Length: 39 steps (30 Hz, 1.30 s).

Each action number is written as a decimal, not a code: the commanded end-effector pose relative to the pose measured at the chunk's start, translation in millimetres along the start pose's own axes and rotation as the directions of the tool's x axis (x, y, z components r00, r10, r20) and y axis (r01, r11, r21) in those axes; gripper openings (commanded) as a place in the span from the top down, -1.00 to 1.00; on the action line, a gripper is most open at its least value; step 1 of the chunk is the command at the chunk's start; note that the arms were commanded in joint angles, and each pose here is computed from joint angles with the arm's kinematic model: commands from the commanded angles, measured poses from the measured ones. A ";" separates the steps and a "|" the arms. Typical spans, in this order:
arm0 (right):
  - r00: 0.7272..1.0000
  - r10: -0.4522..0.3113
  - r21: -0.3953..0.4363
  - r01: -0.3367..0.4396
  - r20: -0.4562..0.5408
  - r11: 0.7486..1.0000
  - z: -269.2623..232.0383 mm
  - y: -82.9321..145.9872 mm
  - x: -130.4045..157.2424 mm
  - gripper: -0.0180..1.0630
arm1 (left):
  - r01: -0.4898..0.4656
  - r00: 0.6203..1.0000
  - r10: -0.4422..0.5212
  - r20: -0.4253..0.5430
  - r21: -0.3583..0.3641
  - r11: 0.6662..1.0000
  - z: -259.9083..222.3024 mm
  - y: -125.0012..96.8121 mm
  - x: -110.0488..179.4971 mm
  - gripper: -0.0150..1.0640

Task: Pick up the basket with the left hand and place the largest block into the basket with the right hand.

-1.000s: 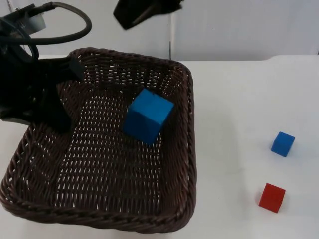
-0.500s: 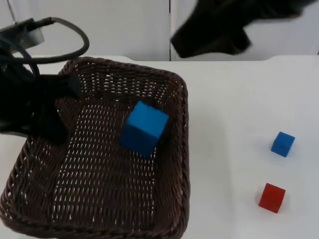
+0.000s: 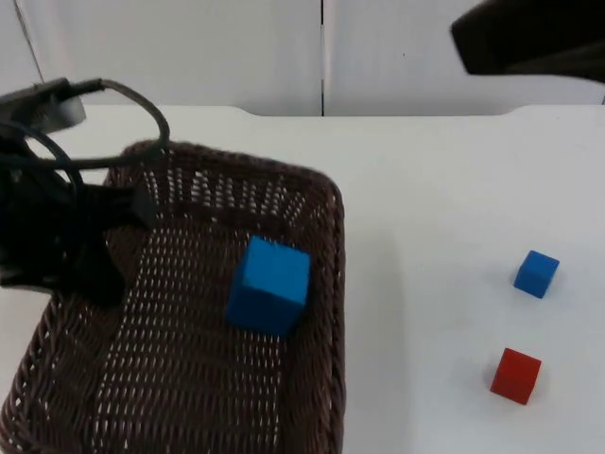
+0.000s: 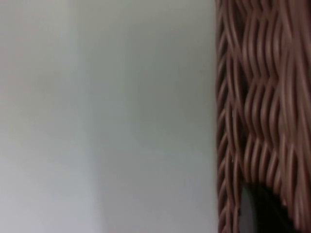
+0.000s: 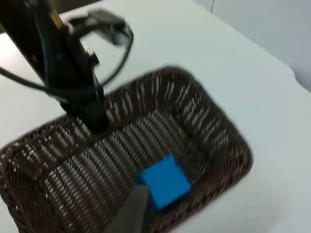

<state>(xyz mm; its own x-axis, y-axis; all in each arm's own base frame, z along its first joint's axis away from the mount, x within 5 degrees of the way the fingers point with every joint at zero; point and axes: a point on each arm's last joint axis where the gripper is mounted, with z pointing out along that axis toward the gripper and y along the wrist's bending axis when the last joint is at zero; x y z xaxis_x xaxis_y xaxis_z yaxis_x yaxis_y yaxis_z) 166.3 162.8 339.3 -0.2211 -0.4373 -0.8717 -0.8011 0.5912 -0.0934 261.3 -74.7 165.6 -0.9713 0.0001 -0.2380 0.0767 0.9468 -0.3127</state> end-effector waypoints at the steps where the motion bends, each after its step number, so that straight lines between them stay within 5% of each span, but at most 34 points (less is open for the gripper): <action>1: 1.000 0.000 -0.006 0.000 0.003 1.000 -5.5 1.7 0.6 -0.74 | -0.005 1.000 0.005 -0.030 0.018 1.000 5.5 -3.6 2.3 0.97; 25: 0.999 -0.030 -0.018 0.030 -0.031 0.999 -11.7 3.6 3.6 -0.74 | -0.006 0.985 0.001 -0.174 -0.024 1.000 58.9 1.2 12.2 0.96; 28: 0.999 -0.030 -0.018 0.030 -0.031 0.999 -11.7 3.6 3.6 -0.74 | -0.019 0.981 0.014 -0.192 -0.025 1.000 58.5 1.5 13.8 0.68; 30: 0.999 -0.030 -0.018 0.030 -0.031 0.999 -11.7 3.6 3.6 -0.74 | -0.038 0.979 0.032 -0.204 -0.030 0.999 58.3 2.3 14.8 0.30; 31: 0.999 -0.030 -0.018 0.030 -0.031 0.999 -11.7 3.6 3.6 -0.74 | -0.038 0.979 0.032 -0.204 -0.030 0.999 58.3 2.3 14.8 0.30; 35: 0.999 -0.030 -0.018 0.030 -0.031 0.999 -11.7 3.6 3.6 -0.74 | -0.046 0.983 0.036 -0.181 -0.056 0.997 49.1 3.2 12.7 -0.42; 39: 0.999 -0.030 -0.018 0.030 -0.031 0.999 -11.7 3.6 3.6 -0.74 | -0.061 0.993 0.054 -0.109 -0.057 0.997 27.6 -1.7 7.9 -0.68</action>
<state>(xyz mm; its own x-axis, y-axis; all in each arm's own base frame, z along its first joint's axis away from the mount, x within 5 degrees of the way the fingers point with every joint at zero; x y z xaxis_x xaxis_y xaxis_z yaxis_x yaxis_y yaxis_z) 157.1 156.3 341.4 -0.2184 -0.4729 -0.8536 -0.8172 0.5667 -0.1049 261.3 -86.2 128.0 -0.9883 0.0848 -0.1270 0.1145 0.9618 -0.2486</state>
